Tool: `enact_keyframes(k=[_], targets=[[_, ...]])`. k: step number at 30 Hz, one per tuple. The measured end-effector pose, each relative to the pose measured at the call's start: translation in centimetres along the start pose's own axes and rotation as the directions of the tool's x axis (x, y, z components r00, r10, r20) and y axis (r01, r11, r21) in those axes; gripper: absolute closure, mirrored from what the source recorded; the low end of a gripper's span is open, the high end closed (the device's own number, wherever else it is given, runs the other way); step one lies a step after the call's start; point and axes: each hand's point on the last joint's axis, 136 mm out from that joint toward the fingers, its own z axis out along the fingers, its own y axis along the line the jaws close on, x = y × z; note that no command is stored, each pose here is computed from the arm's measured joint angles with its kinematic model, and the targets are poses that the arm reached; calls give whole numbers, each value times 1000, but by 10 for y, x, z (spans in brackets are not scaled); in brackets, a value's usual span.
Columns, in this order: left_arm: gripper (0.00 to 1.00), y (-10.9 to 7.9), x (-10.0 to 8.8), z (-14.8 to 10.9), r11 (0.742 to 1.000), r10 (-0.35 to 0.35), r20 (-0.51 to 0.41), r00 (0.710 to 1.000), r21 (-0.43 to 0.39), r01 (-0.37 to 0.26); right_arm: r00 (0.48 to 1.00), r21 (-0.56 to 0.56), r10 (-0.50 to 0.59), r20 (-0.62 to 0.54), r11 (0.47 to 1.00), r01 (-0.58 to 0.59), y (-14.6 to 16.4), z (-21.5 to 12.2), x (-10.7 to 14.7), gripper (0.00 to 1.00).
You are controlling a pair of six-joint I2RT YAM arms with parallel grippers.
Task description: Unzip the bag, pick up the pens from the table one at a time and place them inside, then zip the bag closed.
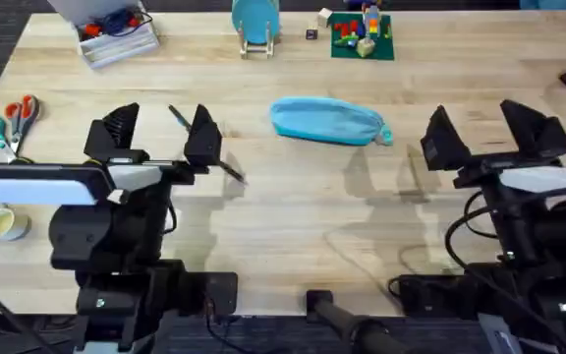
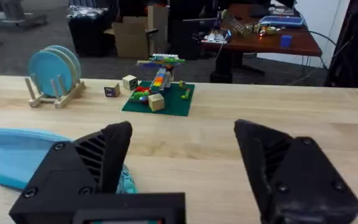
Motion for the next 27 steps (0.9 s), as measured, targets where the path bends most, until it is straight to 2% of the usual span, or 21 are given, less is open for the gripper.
enact_keyframes(k=[4,9,12,19,27], targets=[[8,0,-11,-5,1000,0,-31,1000,0,0,1000,0,-2,18,1000,2,0,-1,-10,5],[8,-1,-41,-16,1000,-1,-68,998,-1,1,996,1,-13,87,1000,13,1,-8,-51,5],[6,-1,-56,-20,1000,-1,-103,995,-1,1,996,1,-14,83,1000,14,1,-11,-70,5],[8,-1,-86,-12,1000,-2,-197,980,-2,1,998,-1,-9,-55,1000,9,0,-1,-90,5],[8,-1,-97,4,1000,-4,-341,940,-2,4,959,-1,2,-282,1000,-3,0,17,-100,5]])
